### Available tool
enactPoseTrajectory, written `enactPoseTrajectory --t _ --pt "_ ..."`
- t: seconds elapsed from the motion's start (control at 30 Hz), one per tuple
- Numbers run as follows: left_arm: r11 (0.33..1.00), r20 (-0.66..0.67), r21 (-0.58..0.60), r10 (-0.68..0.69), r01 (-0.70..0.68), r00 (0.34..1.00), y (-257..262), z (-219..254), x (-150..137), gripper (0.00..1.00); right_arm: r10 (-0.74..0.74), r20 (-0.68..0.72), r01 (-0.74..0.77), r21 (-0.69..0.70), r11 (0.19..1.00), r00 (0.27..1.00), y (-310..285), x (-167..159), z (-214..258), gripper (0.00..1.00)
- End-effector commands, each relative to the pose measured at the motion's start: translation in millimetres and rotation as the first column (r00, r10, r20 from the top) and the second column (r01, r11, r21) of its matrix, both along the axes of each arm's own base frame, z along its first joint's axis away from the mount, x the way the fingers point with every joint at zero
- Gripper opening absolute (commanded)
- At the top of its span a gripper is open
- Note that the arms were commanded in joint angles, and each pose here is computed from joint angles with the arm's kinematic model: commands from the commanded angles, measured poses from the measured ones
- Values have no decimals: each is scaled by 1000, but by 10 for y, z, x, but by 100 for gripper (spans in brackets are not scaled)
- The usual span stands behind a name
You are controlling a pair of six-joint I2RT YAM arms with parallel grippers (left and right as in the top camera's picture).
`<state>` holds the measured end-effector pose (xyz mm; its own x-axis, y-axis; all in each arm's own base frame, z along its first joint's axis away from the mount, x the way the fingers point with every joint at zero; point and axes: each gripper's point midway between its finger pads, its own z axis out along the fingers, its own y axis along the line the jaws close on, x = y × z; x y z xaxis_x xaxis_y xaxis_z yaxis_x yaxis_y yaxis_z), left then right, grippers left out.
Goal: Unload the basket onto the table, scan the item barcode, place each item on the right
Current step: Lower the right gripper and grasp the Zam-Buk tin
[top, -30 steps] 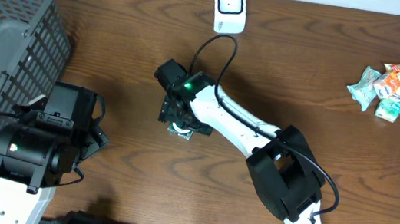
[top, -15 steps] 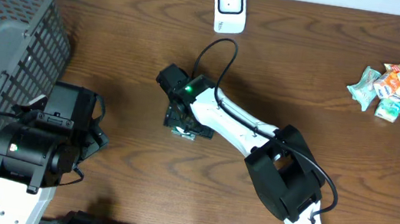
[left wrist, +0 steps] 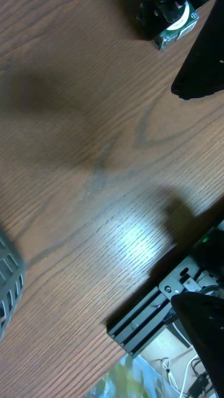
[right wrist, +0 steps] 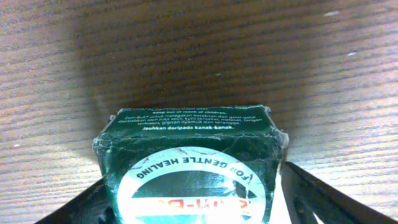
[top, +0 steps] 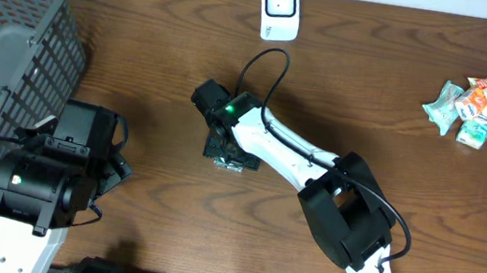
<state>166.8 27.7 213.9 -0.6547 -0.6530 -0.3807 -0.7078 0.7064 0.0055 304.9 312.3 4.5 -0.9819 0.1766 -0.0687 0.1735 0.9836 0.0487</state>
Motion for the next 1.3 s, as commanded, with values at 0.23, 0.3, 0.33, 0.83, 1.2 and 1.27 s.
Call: enactPoseTrajectory --t 0.23,0.3,0.33,0.83,1.2,1.27 --pt "1000 25 9 16 -17 1000 31 67 12 98 -4 -6 4 -39 999 1000 -99 -59 -139 77" --pt "1000 26 10 16 -17 1000 31 68 12 98 -3 -7 2 -40 999 1000 -100 -64 -141 77" --pt "1000 25 10 16 -16 1000 31 67 12 98 -3 -8 3 -43 999 1000 -106 -69 -141 77" --pt "1000 26 10 16 -17 1000 31 68 12 97 -8 -32 6 -67 998 999 -178 -116 -143 68" --pt "1000 26 9 16 -17 1000 31 67 12 98 -13 -51 10 -54 999 999 -173 -131 -143 55" --pt "1000 26 9 16 -17 1000 31 67 12 97 -16 -53 13 -56 998 998 -186 -131 -143 55"
